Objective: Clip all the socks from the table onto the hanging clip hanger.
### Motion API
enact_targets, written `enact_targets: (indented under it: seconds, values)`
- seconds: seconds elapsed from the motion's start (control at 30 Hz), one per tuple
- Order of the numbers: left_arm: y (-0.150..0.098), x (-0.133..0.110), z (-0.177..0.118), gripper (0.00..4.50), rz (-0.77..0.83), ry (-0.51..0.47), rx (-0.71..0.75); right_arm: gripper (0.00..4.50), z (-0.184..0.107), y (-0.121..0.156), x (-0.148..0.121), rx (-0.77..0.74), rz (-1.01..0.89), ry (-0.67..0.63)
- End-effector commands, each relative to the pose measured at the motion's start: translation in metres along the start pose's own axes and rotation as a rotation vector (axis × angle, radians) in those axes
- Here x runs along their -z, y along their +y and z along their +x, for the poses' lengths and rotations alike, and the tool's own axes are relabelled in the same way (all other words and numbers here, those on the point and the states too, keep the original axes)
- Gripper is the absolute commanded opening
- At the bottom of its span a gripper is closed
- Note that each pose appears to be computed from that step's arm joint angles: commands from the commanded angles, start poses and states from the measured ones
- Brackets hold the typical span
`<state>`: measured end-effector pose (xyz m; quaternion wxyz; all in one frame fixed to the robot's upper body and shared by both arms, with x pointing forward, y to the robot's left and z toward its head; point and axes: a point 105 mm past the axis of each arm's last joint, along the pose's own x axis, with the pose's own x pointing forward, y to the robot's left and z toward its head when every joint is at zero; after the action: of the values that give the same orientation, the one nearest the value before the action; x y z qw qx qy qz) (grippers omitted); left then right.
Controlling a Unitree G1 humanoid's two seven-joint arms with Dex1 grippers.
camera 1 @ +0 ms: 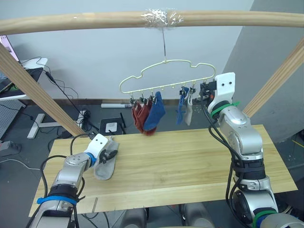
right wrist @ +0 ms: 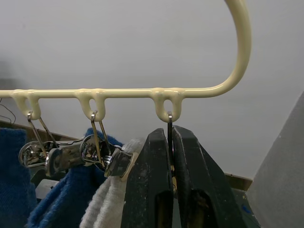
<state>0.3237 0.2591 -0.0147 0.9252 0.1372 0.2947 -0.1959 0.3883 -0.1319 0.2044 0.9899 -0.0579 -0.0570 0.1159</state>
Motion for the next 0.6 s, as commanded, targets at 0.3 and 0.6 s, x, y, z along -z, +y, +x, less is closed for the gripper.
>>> enact_targets:
  seconds: [0.3, 0.6]
  values:
    - [-0.061, -0.031, -0.011, 0.02, -0.050, -0.202, 0.232, 0.00, 0.001, -0.020, -0.020, -0.017, -0.003, -0.022]
    - [-0.152, -0.159, -0.053, 0.02, -0.087, -0.718, 0.520, 0.00, -0.011, -0.019, -0.025, -0.150, 0.136, 0.158]
